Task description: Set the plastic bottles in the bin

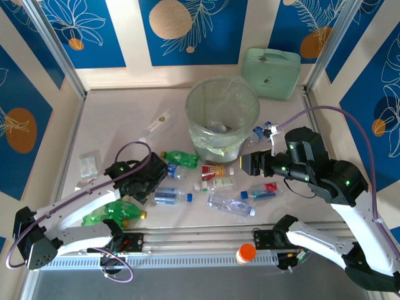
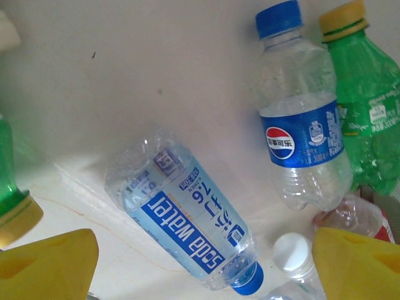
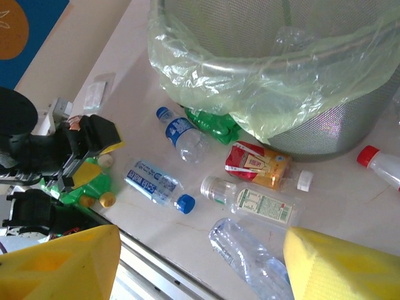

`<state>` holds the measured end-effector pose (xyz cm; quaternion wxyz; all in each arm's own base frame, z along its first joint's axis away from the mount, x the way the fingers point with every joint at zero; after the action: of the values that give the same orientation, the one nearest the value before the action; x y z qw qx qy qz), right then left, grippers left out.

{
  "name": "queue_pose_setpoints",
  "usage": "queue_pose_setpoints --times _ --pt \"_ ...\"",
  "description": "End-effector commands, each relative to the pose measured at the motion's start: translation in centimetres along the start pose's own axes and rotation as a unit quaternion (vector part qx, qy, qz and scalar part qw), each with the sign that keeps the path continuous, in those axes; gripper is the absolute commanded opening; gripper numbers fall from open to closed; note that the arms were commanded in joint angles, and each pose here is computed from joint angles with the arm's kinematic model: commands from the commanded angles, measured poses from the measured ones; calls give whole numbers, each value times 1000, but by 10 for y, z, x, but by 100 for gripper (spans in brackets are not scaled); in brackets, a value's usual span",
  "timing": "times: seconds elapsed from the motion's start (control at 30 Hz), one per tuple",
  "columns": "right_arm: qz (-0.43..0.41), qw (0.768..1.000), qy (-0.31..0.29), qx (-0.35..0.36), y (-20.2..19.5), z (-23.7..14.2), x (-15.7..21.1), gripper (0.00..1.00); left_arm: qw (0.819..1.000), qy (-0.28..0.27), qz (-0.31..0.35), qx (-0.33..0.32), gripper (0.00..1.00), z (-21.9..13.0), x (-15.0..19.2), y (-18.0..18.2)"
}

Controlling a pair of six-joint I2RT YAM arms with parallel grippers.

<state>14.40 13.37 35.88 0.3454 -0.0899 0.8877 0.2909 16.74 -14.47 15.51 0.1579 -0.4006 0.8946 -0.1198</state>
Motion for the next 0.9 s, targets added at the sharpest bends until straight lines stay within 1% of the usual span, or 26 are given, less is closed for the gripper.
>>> queue_pose_setpoints --times 0.0,0.03,0.07,0.1,0.17,0.33,0.43,0.6,0.77,0.87 --pt "-14 1000 4 -17 3 -5 6 70 997 -15 -72 -21 91 16 4 11" --pt "-15 1000 3 -18 3 -6 6 70 997 -10 -78 -20 91 21 8 12" --pt "-17 1000 3 -18 3 -7 7 70 996 -5 -83 -20 95 27 12 13" --pt "-19 1000 2 -18 2 -8 7 70 996 -3 -88 -24 96 31 14 14" --pt "-23 1000 -2 -16 1 -11 7 70 995 -7 -89 -33 98 36 18 15" --pt "-27 1000 -10 -11 -1 -14 8 70 995 -11 -92 -37 100 52 23 9" --pt "-26 1000 -8 -12 -2 -15 10 70 995 -16 -94 -36 100 62 25 4" --pt "-30 999 -13 -6 -5 -19 12 70 994 -2 -85 -70 97 76 35 6" --pt "-29 999 -12 -2 -8 -18 15 70 993 -1 -77 -93 93 86 39 10" --pt "-30 999 -13 -5 -8 -18 15 70 993 -2 -72 -98 89 90 39 11"
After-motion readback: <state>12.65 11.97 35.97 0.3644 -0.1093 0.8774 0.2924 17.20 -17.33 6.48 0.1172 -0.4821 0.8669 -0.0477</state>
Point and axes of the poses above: each hand's point on the last joint's axis, 136 mm out from that joint toward the fingers, its own z axis out along the fingers, its own y axis along the line the jaws close on, x = y × z, the point moved 3 cm from there along -z, back along the fingers, and after that the axes turned 5 degrees about z, right-handed, at the moved point
